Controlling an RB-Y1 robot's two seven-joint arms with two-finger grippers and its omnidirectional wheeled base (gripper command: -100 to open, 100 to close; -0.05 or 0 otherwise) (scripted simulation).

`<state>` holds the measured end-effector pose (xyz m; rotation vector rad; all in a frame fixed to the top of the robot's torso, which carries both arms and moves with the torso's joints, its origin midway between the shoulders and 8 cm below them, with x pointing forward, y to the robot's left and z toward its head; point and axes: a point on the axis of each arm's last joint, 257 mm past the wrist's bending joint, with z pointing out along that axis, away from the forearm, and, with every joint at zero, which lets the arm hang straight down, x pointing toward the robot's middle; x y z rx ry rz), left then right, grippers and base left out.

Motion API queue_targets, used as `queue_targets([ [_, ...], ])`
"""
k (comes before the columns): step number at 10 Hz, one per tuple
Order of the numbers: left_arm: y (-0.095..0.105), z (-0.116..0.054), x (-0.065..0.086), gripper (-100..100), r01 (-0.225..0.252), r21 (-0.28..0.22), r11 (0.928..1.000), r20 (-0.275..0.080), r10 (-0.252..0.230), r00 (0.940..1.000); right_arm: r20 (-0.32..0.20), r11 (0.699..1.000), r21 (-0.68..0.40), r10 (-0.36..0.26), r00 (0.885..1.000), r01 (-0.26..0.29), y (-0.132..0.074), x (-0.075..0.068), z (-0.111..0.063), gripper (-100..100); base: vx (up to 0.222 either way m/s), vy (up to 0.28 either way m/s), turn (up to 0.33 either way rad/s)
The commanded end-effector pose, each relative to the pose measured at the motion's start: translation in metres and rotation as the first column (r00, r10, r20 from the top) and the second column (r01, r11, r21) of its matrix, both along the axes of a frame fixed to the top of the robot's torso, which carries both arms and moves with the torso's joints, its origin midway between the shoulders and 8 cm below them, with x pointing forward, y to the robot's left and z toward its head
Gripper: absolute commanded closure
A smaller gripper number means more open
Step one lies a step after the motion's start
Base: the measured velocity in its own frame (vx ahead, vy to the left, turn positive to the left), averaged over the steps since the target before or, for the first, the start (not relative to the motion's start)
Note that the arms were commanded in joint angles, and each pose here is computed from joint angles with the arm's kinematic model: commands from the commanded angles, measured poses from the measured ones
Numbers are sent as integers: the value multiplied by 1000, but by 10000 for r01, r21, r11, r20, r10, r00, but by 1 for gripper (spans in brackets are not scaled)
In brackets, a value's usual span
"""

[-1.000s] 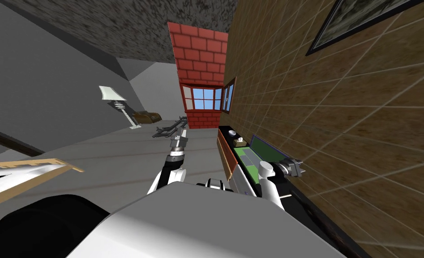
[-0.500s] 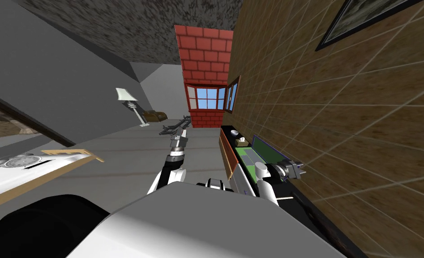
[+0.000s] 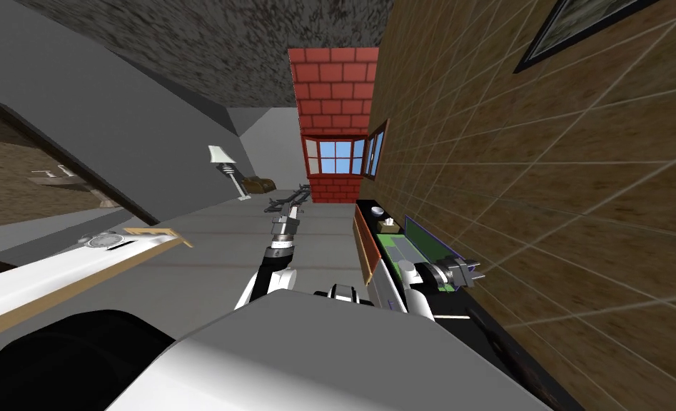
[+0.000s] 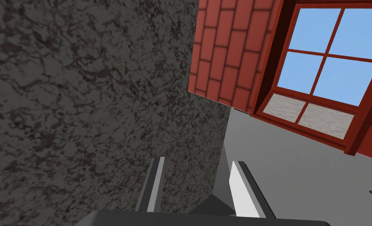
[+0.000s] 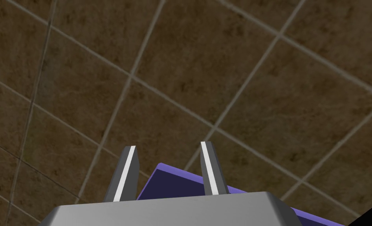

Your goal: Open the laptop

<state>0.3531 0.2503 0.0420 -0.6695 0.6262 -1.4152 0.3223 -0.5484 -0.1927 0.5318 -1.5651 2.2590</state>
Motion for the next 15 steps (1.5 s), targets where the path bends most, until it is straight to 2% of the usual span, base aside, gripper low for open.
queue_targets([
  [1,0,0,0,0,1,0,10000,2,-1,10000,345,9974,-715,45,9994,-21,23,-7,6,100,-85,-57,173],
  [2,0,0,0,0,1,0,10000,1,-1,10000,412,9969,-777,-92,9991,124,23,-11,8,100,-22,-19,57],
  [3,0,0,0,0,0,0,10000,0,0,10000,359,9975,-700,-3,9994,28,21,-9,5,100,0,0,0],
  [4,0,0,0,0,0,0,10000,0,0,10000,-1017,9990,-147,406,9940,-423,22,-6,-35,100,-7,-99,344],
  [5,0,0,0,0,3,-1,10000,3,-3,10000,-1325,9981,119,608,9893,-598,26,-3,-48,100,-28,-111,390],
  [6,0,0,0,0,2,0,10000,1,-2,10000,-1670,9960,253,885,9820,-854,33,8,-52,100,-30,14,174],
  [8,0,0,0,0,1,-1,10000,1,-1,10000,-2423,9874,286,1581,9572,-1558,50,35,-52,100,-41,40,134],
  [13,0,0,0,0,-1,1,10000,0,1,10000,-2864,9645,879,2639,9211,-2490,59,60,-73,100,-8,19,66],
  [14,0,0,0,0,-1,1,10000,0,1,10000,-2628,9620,41,2645,9279,-2731,71,65,-53,100,9,-11,-22],
  [15,0,0,0,0,-2,2,10000,-1,2,10000,-2481,9530,-218,2875,9251,-3021,82,71,-46,100,10,-10,-33],
])
